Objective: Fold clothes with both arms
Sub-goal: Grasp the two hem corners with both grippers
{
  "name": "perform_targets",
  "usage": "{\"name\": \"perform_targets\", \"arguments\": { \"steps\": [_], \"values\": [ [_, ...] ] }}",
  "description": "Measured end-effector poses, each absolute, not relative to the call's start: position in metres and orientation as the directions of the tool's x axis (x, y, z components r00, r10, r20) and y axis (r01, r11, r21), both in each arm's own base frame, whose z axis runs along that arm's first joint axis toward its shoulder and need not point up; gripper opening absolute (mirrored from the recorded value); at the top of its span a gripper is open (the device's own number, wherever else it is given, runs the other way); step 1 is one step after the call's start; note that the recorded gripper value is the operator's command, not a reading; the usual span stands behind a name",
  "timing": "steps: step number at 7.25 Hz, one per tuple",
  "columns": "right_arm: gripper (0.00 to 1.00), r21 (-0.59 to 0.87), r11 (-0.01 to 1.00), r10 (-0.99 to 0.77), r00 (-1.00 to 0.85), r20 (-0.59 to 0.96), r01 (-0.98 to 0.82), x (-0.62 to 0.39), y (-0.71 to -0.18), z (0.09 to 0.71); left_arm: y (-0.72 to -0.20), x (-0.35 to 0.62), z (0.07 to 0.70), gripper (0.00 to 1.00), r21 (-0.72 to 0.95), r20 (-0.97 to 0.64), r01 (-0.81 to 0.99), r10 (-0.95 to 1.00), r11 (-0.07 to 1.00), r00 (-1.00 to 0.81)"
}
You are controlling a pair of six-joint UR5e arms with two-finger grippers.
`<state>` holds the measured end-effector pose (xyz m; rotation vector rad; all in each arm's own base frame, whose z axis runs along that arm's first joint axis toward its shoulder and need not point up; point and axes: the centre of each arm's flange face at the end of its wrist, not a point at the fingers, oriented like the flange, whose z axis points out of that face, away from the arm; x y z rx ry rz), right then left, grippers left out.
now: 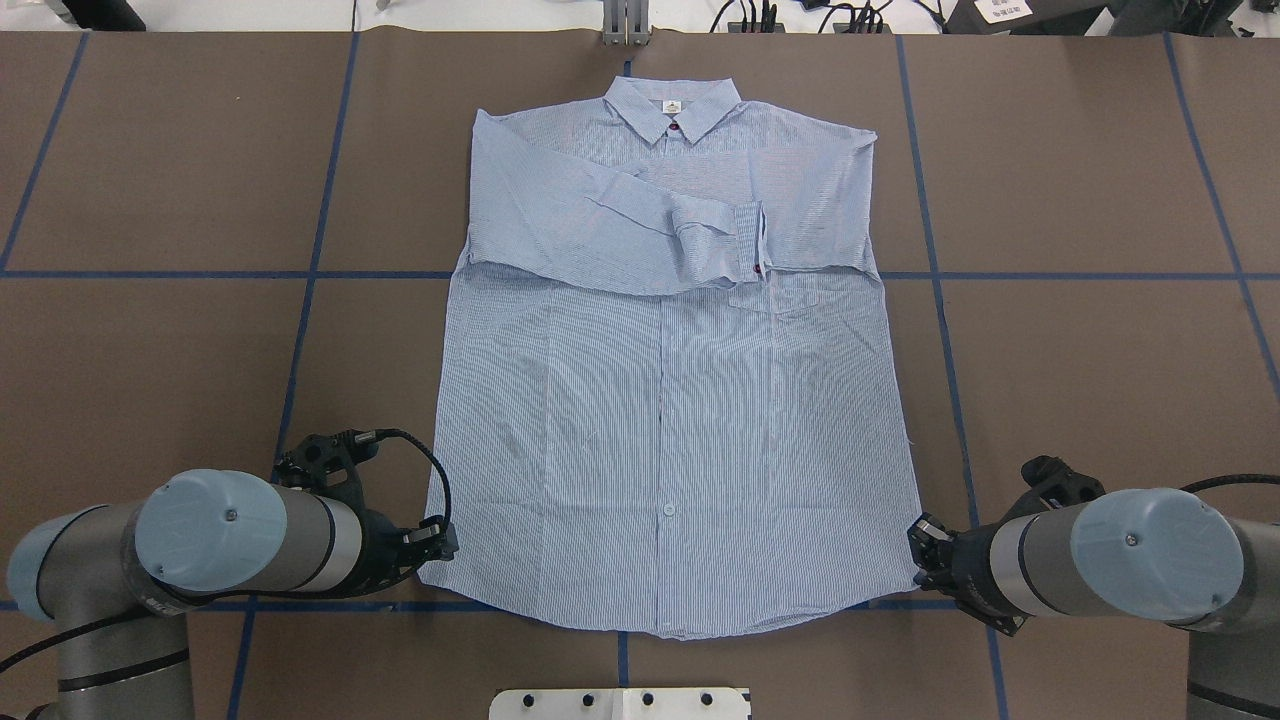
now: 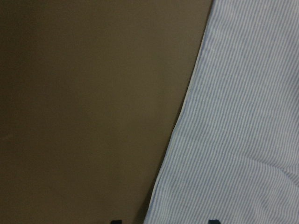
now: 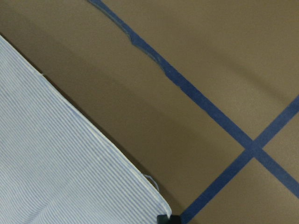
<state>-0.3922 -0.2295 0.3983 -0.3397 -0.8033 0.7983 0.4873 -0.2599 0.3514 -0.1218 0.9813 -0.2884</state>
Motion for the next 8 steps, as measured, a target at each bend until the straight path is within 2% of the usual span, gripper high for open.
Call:
{"name": "perform_targets", "arguments": {
  "steps": [2,4,5,6,7,8],
  "values": [
    [0.00,-0.551,0.665,0.747,0.429,0.508,-0.504,-0.3918,-0.2299,0.3981,-0.2594,0.4888,0.3528,0.47,-0.231,-0.799,0.184,-0.294,0.955,0.525],
    [0.00,-0.553,0.664,0.748,0.428,0.507,-0.503,-0.3911,-0.2306,0.3977,-0.2592,0.4903,0.3537,0.43,-0.230,-0.798,0.183,-0.293,0.956,0.527],
    [0.00,-0.556,0.662,0.749,0.427,0.506,-0.502,-0.3901,-0.2315,0.3970,-0.2594,0.4913,0.3542,0.33,-0.230,-0.797,0.183,-0.293,0.956,0.528],
    [0.00,-0.558,0.661,0.750,0.426,0.505,-0.502,-0.3892,-0.2324,0.3964,-0.2596,0.4919,0.3545,0.09,-0.230,-0.797,0.183,-0.293,0.956,0.528],
    [0.00,-0.559,0.660,0.751,0.425,0.505,-0.501,-0.3889,-0.2327,0.3962,-0.2596,0.4920,0.3542,0.00,-0.231,-0.797,0.184,-0.294,0.956,0.528],
    [0.00,-0.560,0.660,0.751,0.425,0.505,-0.502,-0.3887,-0.2331,0.3962,-0.2596,0.4919,0.3544,0.00,-0.231,-0.797,0.184,-0.294,0.955,0.528]
  ]
}}
